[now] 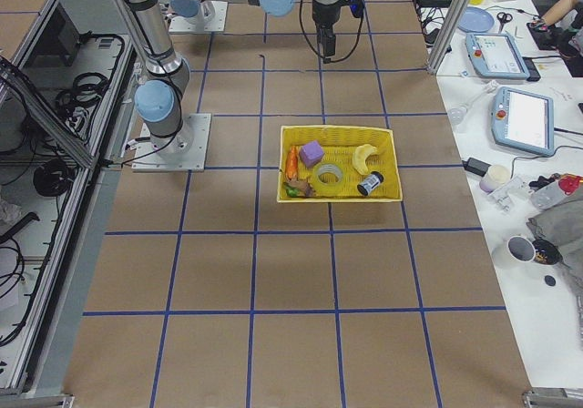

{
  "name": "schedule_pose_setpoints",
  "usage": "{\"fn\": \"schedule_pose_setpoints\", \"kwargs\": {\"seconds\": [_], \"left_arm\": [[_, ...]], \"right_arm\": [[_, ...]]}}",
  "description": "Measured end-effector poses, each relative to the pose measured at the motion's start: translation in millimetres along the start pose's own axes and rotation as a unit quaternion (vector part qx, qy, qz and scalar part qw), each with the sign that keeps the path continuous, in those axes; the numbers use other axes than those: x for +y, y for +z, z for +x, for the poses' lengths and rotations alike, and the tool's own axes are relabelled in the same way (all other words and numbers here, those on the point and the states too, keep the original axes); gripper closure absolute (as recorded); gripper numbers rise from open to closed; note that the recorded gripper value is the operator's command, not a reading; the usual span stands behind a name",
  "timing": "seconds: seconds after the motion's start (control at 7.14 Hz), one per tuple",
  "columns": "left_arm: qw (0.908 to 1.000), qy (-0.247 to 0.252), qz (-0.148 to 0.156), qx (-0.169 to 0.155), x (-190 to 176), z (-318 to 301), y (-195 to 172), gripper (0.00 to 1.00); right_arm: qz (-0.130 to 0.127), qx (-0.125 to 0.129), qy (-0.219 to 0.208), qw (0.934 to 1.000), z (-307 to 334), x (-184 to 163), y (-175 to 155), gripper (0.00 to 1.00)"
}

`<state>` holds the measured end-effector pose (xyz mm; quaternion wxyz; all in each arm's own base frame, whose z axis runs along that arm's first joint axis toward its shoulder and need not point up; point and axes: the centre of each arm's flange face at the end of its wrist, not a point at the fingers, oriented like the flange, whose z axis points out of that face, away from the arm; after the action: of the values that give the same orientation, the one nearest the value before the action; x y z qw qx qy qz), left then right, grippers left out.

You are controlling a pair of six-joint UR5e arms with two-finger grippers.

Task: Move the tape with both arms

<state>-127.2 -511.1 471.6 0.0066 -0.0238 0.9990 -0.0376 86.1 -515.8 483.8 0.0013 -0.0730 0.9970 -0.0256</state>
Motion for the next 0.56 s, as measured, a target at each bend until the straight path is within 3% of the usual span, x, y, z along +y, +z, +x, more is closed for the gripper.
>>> {"fn": "schedule_pose_setpoints", "kwargs": {"seconds": [0.56], "left_arm": [[1.0000,0.000,-0.003,-0.001,1.3,-0.5,3.3,0.00]], "right_arm": [[0.000,0.000,0.000,1.0000,0.1,-0.1,0.2,0.00]]}}
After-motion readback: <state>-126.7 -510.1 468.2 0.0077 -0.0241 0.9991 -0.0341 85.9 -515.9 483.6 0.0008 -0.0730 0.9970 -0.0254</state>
